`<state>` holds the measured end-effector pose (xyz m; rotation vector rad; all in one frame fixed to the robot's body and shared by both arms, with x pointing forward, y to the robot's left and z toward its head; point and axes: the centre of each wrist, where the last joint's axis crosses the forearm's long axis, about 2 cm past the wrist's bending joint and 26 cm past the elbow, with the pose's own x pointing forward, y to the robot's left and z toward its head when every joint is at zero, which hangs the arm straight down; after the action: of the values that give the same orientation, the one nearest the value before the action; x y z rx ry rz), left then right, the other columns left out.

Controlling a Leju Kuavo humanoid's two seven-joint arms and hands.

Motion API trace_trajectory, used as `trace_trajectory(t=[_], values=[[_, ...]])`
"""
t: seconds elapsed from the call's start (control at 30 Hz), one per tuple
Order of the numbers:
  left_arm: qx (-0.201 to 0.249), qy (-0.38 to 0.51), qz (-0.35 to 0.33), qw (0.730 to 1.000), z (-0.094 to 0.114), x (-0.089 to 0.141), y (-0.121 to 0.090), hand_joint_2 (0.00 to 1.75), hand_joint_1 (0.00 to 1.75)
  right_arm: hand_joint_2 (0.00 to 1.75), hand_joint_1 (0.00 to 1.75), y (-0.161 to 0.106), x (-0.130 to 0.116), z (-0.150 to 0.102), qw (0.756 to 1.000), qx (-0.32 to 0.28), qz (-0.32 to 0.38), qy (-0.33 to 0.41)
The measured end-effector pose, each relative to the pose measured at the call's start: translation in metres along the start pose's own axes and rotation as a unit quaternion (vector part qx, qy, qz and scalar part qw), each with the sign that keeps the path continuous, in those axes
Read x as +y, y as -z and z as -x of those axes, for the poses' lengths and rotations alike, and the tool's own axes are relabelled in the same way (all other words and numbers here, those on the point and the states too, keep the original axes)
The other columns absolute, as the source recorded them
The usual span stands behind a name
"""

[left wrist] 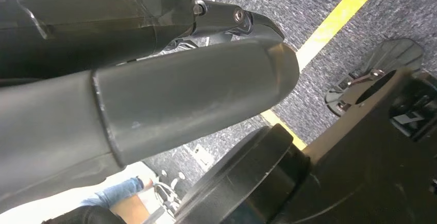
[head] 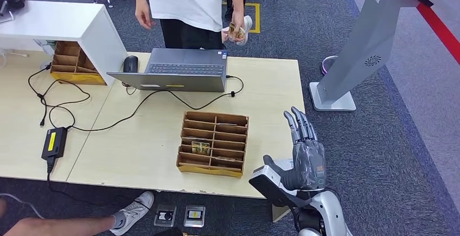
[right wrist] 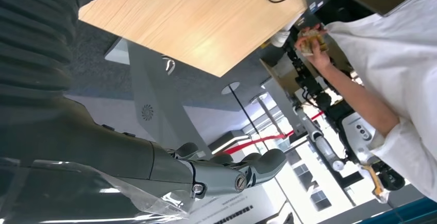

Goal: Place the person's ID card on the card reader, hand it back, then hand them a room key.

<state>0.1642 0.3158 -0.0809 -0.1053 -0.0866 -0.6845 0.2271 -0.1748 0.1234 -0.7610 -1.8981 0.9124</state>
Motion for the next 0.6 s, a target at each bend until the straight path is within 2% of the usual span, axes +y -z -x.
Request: trace_trajectory(t=[0.6], values=[[-0.007, -0.01, -0.001, 1.0, 0.001, -0.001, 0.0, 0.0, 0.0, 1.75, 0.0, -0.001, 0.018, -0.042, 0.994, -0.067, -0.044, 0.074]])
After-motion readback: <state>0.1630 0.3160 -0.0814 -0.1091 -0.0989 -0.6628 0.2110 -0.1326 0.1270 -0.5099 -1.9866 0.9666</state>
